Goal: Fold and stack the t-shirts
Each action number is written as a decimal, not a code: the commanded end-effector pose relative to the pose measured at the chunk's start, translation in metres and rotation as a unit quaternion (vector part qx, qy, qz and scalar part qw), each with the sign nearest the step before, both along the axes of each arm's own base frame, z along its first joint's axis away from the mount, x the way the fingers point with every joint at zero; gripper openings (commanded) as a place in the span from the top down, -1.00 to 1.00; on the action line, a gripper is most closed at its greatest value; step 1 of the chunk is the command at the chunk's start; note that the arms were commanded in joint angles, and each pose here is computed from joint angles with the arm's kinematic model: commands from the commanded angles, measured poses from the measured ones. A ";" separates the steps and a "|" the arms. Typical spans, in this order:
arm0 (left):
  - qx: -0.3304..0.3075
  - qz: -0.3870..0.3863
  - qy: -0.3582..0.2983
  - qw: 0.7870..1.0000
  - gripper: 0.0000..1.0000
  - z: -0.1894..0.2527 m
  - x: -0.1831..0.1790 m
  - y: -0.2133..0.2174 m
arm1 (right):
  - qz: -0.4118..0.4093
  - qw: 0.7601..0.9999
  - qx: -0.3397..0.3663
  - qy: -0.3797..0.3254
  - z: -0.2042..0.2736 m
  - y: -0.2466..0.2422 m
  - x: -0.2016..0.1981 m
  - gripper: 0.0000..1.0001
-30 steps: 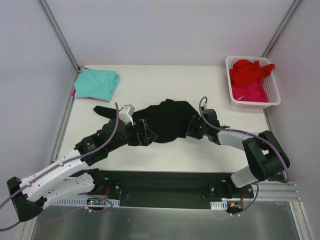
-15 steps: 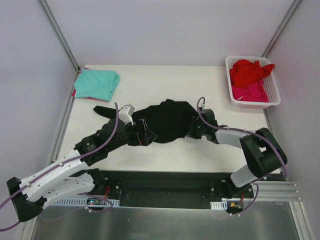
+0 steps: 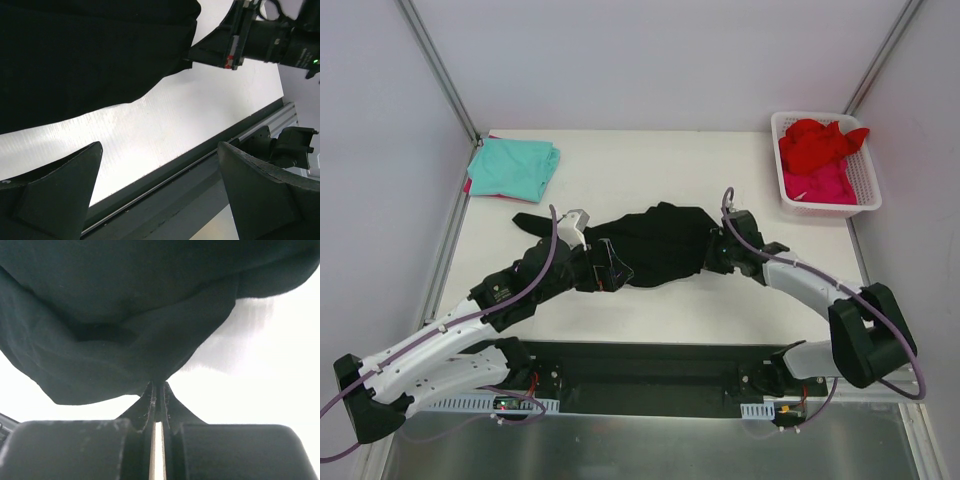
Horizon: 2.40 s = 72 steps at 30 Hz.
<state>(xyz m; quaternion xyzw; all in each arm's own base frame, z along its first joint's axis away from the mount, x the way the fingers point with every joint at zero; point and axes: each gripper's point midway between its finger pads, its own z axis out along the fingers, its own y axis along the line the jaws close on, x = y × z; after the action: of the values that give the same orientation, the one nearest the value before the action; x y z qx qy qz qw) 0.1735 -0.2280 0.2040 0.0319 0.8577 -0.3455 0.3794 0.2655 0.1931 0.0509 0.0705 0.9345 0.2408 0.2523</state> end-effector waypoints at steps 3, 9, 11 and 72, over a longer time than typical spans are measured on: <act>-0.022 0.013 -0.013 1.000 -0.98 0.013 0.010 -0.005 | 0.025 0.989 -0.094 -0.115 0.108 -0.022 0.033 0.99; -0.028 0.002 -0.007 1.000 -0.98 0.015 0.016 -0.019 | 0.032 0.957 -0.103 -0.269 0.269 -0.021 0.079 0.99; -0.033 -0.002 -0.005 0.999 -0.98 0.017 0.016 -0.023 | 0.051 0.945 -0.086 -0.313 0.309 -0.012 0.091 0.99; -0.074 -0.069 -0.014 0.995 -0.98 0.009 -0.005 -0.051 | 0.116 0.666 0.249 -0.694 0.684 -0.006 -0.046 0.99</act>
<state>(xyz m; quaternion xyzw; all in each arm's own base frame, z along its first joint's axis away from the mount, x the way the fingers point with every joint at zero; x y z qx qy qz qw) 0.1683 -0.2729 0.2017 0.0637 0.8349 -0.4147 0.3563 0.2865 0.1845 0.6819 -0.1355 0.4909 0.3585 0.7824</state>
